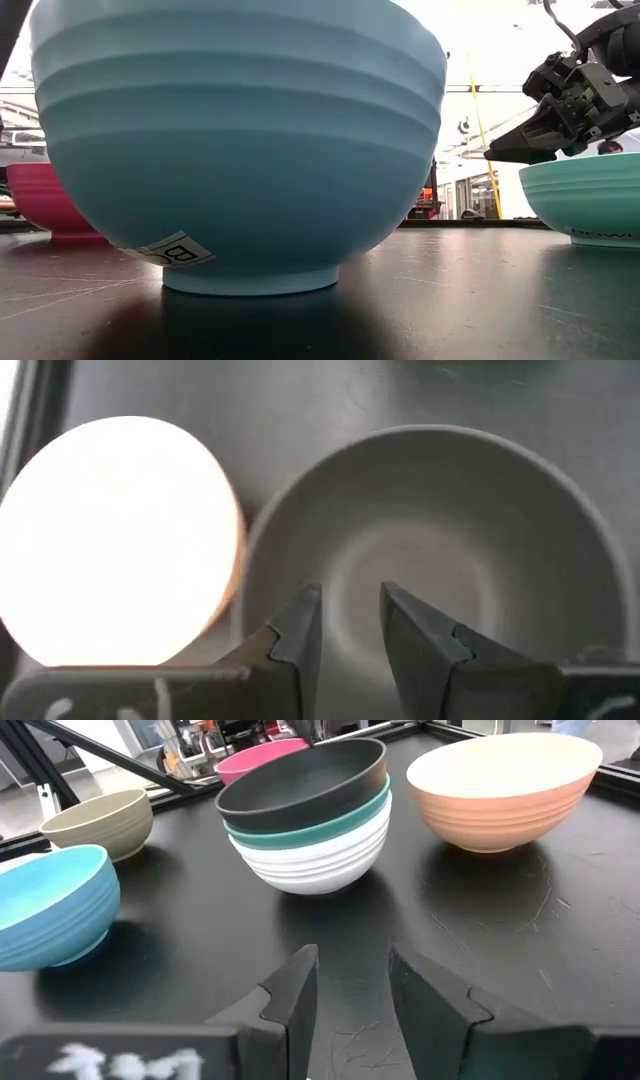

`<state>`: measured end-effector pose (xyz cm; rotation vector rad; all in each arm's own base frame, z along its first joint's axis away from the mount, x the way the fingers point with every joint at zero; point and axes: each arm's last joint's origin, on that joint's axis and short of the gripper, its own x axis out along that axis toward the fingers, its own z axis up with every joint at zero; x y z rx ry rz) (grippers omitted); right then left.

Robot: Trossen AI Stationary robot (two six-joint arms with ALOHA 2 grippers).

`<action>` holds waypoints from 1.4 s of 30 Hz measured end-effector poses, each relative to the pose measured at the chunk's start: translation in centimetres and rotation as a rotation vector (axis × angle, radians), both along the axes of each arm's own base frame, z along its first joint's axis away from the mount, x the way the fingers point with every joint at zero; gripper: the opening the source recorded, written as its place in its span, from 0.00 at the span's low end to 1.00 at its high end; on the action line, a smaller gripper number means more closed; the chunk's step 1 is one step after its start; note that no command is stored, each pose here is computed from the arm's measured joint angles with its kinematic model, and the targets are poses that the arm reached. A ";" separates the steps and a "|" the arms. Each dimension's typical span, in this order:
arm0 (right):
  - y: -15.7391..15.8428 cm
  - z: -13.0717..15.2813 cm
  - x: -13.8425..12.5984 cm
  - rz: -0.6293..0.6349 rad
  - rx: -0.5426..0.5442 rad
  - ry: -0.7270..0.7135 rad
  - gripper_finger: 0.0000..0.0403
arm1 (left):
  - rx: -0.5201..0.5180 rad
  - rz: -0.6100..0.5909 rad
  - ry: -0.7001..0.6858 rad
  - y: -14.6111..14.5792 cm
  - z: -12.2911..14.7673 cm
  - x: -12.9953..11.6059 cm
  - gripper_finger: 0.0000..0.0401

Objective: Nest bowls inside each other
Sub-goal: Stack the black bowl on the green bowl

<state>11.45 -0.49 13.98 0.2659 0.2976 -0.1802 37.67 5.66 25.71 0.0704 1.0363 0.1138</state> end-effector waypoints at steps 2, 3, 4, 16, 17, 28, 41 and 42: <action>0.0 0.0 0.0 0.000 0.000 0.000 0.29 | 0.000 0.018 -0.004 0.7 0.0 -0.1 0.27; 0.0 0.0 0.0 0.000 0.000 0.000 0.29 | 0.001 0.026 -0.006 1.0 0.0 -0.1 0.27; 0.0 0.0 0.0 0.000 0.000 0.000 0.29 | 0.001 0.033 -0.008 1.3 0.0 -0.1 0.27; 0.0 0.0 0.0 -0.001 0.000 0.000 0.29 | -0.014 0.073 -0.021 3.2 0.1 -0.5 0.27; 0.0 0.0 0.0 -0.001 0.000 0.000 0.29 | -0.018 0.070 -0.022 3.2 0.1 -0.5 0.27; 0.0 0.0 0.0 -0.002 -0.001 0.000 0.29 | -0.056 0.058 -0.032 3.0 -1.3 -0.5 0.27; 0.0 0.0 0.0 -0.004 -0.001 -0.001 0.29 | -0.068 0.086 -0.029 4.3 -2.8 -1.2 0.27; 0.0 0.0 0.0 -0.004 -0.001 -0.001 0.29 | -0.069 0.079 -0.030 4.2 -2.8 -1.1 0.27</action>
